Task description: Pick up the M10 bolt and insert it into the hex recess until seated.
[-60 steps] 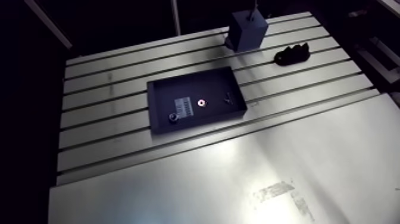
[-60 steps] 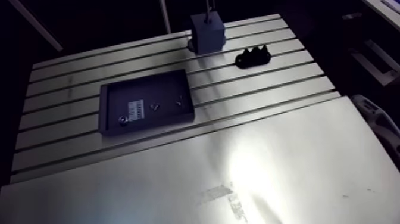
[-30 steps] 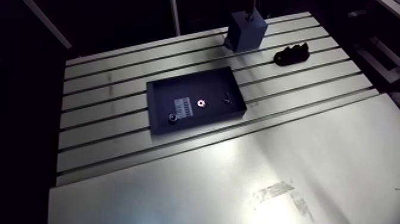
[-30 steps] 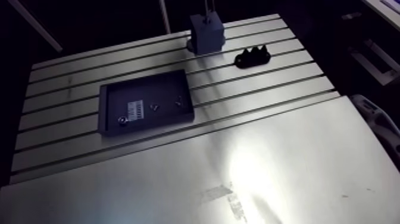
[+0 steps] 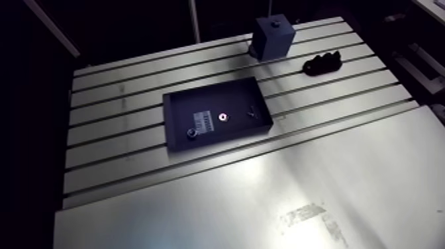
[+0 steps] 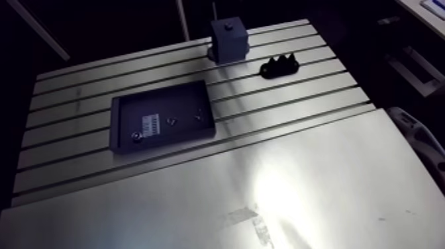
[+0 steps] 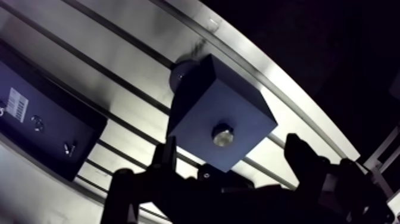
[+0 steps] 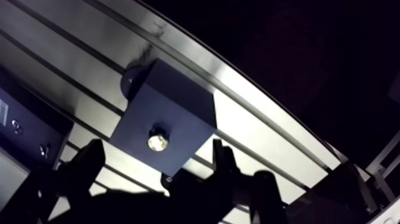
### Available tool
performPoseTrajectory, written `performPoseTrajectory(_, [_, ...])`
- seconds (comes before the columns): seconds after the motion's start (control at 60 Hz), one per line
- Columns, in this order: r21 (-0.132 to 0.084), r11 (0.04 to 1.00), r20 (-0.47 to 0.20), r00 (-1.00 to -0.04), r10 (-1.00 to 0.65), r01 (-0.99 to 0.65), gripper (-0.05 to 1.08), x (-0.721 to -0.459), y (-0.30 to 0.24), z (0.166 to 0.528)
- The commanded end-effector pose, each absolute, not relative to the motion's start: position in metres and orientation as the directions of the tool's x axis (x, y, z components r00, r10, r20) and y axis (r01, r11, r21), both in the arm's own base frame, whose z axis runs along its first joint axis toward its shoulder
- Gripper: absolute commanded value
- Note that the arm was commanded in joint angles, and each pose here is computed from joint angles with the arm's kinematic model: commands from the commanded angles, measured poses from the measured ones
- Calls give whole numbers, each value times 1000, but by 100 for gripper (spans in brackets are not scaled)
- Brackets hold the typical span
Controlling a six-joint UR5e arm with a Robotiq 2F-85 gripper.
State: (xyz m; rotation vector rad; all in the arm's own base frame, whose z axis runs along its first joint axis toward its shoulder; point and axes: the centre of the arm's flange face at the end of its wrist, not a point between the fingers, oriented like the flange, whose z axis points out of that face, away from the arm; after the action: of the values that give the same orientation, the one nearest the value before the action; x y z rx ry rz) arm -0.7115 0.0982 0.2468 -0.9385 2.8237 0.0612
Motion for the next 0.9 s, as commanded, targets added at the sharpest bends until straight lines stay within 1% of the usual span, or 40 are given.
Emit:
performPoseTrajectory(0.017, [-14,852,-130,-843,-521,-524,1,-714,100,252])
performPoseTrajectory(0.2, [-1,902,-129,-894,-429,-432,1,-708,108,258])
performPoseTrajectory(0.233, [6,918,-124,-911,-394,-398,1,-704,112,264])
performPoseTrajectory(0.3, [9,924,-122,-917,-379,-383,1,-703,114,266])
performPoseTrajectory(0.45, [30,957,-115,-952,-283,-288,1,-698,120,277])
performPoseTrajectory(0.717, [33,964,-106,-960,-258,-263,1,-694,116,283])
performPoseTrajectory(0.85, [33,975,-104,-971,-213,-218,1,-693,113,285])
performPoseTrajectory(0.9, [37,982,-102,-978,-182,-187,1,-693,112,288])
